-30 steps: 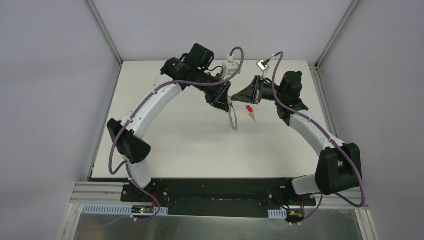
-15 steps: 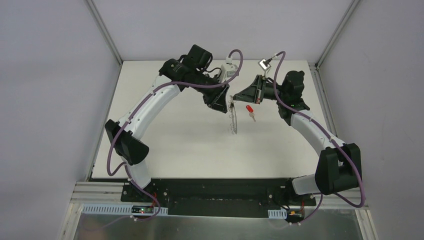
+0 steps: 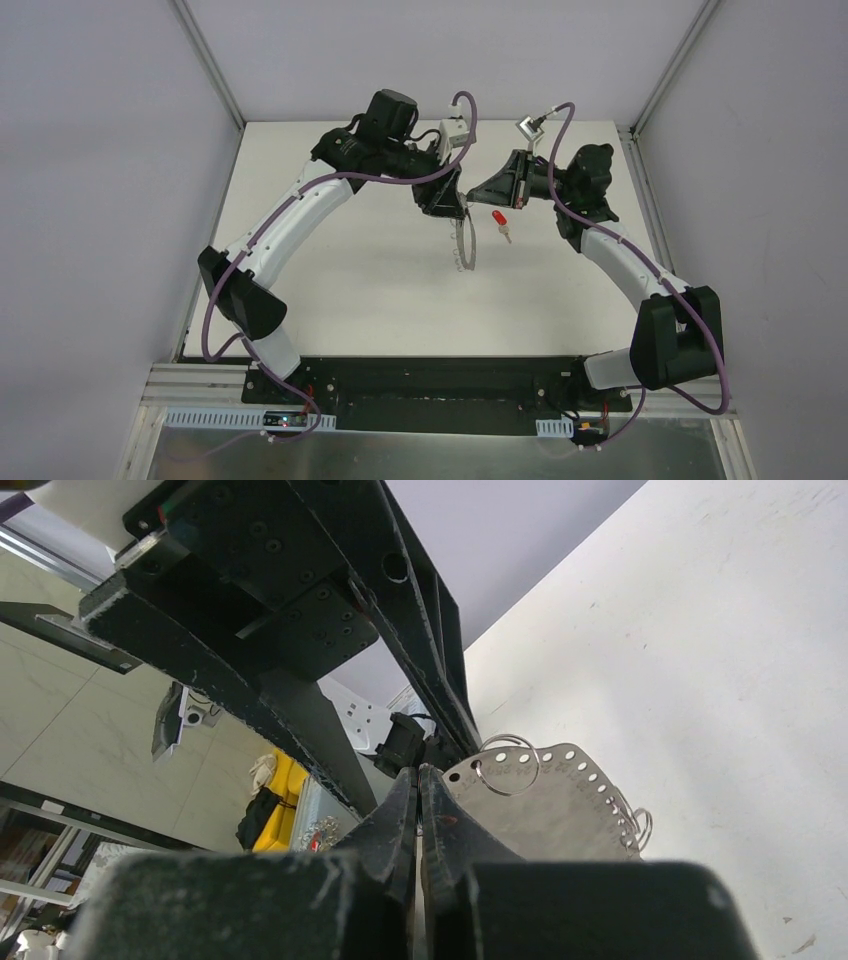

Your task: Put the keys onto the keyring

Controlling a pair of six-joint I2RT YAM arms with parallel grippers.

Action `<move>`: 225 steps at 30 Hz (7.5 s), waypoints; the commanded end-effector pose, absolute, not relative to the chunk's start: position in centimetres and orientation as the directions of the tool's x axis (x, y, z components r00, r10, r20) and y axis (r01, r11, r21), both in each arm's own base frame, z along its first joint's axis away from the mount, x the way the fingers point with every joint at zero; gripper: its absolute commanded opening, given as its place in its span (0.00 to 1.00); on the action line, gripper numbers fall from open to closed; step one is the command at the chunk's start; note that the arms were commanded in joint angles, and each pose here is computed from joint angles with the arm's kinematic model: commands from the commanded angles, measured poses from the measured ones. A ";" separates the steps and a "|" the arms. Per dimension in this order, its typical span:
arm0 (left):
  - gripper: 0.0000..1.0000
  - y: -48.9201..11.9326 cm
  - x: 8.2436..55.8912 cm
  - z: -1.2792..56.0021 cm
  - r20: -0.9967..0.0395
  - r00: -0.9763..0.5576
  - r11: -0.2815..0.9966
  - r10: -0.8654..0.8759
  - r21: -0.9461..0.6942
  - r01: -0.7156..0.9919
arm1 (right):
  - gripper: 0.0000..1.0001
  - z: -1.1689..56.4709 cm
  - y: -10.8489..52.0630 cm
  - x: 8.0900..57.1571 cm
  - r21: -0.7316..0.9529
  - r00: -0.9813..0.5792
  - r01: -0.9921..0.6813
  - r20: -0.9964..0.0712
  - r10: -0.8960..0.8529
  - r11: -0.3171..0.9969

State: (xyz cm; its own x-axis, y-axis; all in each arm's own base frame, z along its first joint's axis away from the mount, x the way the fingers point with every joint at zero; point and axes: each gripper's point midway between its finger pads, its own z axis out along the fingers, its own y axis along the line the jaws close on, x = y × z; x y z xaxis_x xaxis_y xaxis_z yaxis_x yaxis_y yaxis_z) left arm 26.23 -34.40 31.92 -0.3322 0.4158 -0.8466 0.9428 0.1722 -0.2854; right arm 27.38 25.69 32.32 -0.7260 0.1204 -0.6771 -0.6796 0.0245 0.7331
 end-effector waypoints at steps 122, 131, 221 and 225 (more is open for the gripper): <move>0.00 -34.1 22.2 32.8 -0.708 -0.482 0.135 0.516 -0.489 0.862 | 0.00 32.1 26.8 21.2 0.555 -0.546 -0.820 -0.832 -0.099 -0.143; 0.09 -33.7 23.0 34.0 -0.757 -0.481 0.110 0.442 -0.486 0.867 | 0.00 33.8 27.1 23.2 0.605 -0.603 -0.792 -0.796 -0.047 -0.080; 0.07 -33.9 24.8 30.5 -0.887 -0.028 0.007 0.461 -0.028 1.000 | 0.00 33.0 26.3 26.5 0.698 -0.696 -0.716 -0.716 0.054 0.024; 0.03 -34.0 24.8 30.4 -0.886 -0.035 0.012 0.462 -0.033 0.999 | 0.00 33.0 26.3 26.5 0.697 -0.696 -0.716 -0.716 0.056 0.026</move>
State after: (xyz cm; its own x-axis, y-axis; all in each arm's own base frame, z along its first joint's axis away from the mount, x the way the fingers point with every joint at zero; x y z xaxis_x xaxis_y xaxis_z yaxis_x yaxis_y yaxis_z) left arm 25.13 -33.42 29.88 -0.0718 0.4814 -0.8736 0.9974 0.0389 -0.0606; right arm 26.52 26.46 31.32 -0.7499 0.0359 -0.6606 -0.6592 0.0448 0.7507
